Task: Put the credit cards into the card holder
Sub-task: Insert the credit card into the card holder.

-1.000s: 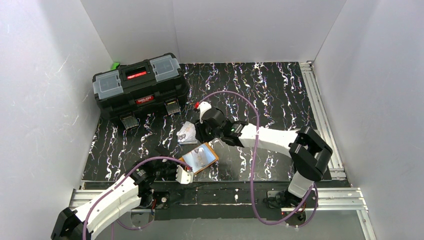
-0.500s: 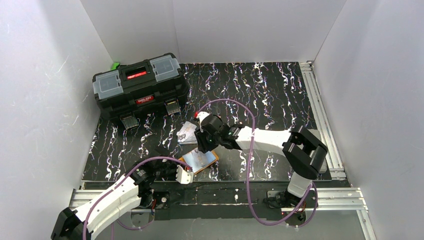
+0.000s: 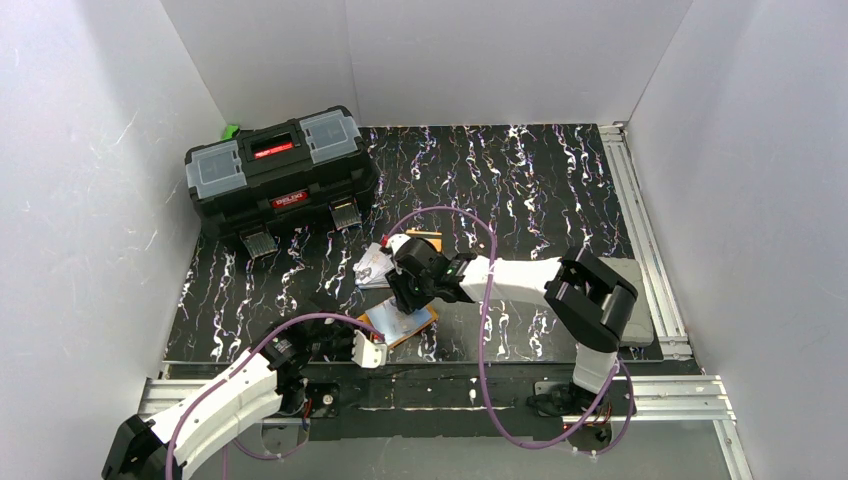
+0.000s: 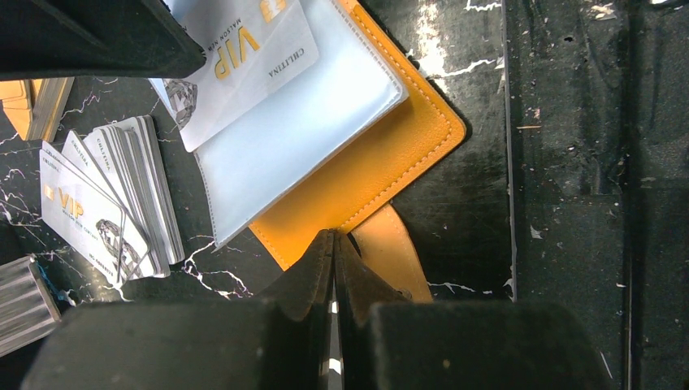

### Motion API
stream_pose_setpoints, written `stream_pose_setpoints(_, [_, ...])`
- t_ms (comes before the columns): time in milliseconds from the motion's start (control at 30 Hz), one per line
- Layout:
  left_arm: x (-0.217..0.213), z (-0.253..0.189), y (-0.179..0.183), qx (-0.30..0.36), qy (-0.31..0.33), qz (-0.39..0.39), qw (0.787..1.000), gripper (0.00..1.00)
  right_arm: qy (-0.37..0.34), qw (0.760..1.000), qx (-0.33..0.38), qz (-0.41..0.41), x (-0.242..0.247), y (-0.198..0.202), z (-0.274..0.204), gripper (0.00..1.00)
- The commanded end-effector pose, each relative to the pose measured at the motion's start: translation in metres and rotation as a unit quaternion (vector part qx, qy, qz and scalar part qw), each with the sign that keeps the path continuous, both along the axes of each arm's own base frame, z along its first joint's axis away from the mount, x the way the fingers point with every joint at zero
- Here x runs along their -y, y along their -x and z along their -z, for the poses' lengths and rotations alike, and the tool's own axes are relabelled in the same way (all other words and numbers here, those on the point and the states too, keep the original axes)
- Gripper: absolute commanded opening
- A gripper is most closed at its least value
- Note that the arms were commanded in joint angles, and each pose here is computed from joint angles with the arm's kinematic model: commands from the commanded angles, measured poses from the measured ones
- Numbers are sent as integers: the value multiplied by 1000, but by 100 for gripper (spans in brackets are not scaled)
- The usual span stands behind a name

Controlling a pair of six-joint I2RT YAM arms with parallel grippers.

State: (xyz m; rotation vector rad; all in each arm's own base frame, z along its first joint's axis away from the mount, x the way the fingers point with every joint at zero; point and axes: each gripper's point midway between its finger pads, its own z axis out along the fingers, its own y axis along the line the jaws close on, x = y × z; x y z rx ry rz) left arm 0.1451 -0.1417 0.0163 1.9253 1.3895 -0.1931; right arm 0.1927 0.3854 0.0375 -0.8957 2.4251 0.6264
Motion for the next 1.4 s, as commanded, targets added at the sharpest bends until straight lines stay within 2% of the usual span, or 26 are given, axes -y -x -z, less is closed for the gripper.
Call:
stream_pose_setpoints(0, [-5, 12, 9, -22, -12, 3, 1000, 0, 7, 999, 32, -35, -8, 2, -1, 44])
stream_pose_setpoints(333, [-3, 11, 6, -19, -10, 3, 1000, 0, 56, 992, 69, -88, 11, 20, 15, 43])
stream_pose_setpoints(700, [-3, 11, 4, -16, -12, -1, 1000, 0, 90, 983, 125, -100, 29, 9, 11, 42])
stream_pose_setpoints(767, [-4, 3, -4, -4, -12, -16, 1000, 0, 71, 984, 130, -95, 21, 5, -2, 42])
stream_pose_setpoints(833, [-3, -25, -16, 6, 12, -60, 998, 0, 56, 985, 134, -92, 14, 1, -12, 42])
stream_pose_setpoints(900, [-4, -64, -21, -32, 70, -144, 987, 0, 47, 986, 132, -93, 10, 2, -15, 42])
stream_pose_setpoints(1033, [13, -79, -24, -137, 133, -243, 951, 0, 32, 987, 130, -88, 10, 5, -19, 41])
stream_pose_setpoints(1233, [28, -51, -22, -200, 105, -227, 947, 0, 12, 989, 128, -73, 8, 3, -31, 41])
stream_pose_setpoints(1367, [23, -29, -17, -186, 83, -200, 959, 0, -17, 991, 121, -56, 9, -1, -47, 41])
